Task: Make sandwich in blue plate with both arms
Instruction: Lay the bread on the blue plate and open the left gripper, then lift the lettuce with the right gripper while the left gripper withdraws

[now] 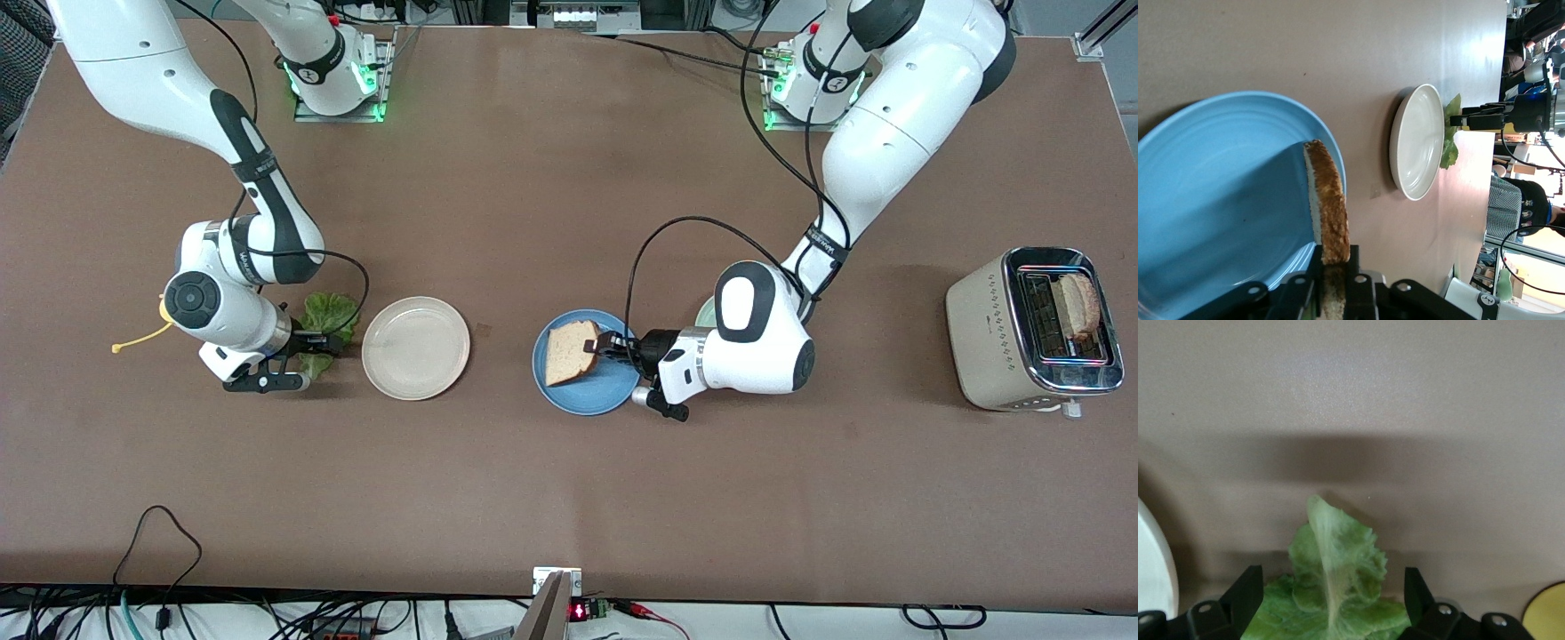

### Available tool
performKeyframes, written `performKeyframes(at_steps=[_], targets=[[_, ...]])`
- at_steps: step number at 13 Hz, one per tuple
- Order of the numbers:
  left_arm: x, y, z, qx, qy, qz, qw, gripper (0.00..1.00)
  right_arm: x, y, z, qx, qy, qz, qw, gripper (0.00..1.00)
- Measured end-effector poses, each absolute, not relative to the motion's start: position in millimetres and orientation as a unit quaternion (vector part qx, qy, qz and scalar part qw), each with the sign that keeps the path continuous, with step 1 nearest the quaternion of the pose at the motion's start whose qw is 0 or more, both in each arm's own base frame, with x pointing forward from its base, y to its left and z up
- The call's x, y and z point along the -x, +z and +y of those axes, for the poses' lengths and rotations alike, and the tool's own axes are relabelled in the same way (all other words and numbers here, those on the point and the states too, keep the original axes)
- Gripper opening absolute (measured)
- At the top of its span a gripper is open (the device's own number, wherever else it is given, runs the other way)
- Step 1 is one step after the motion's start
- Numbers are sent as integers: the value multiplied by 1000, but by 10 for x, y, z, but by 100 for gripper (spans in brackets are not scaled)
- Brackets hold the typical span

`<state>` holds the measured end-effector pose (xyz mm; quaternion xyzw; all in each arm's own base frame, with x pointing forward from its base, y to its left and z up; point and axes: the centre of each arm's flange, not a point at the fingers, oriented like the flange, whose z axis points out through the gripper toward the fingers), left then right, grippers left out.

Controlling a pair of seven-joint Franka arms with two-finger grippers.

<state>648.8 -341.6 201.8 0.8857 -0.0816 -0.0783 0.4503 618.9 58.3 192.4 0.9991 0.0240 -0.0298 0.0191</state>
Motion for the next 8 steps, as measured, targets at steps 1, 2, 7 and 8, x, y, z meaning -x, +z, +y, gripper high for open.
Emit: performKeyframes(at_steps=[1, 2, 7, 8], targets=[[-6493, 2008, -3394, -886, -78, -81, 450, 33, -6189, 1918, 583, -999, -30, 24, 19, 82], [-6515, 2012, -3346, -887, -77, -82, 448, 41, -6190, 1918, 583, -999, -30, 24, 19, 68], [-6583, 2588, -2802, -920, -94, -232, 303, 94, -6195, 1922, 584, -999, -29, 24, 19, 10], [-6580, 2760, -2684, -923, -98, -253, 271, 100, -6200, 1928, 584, -999, -28, 24, 19, 4]])
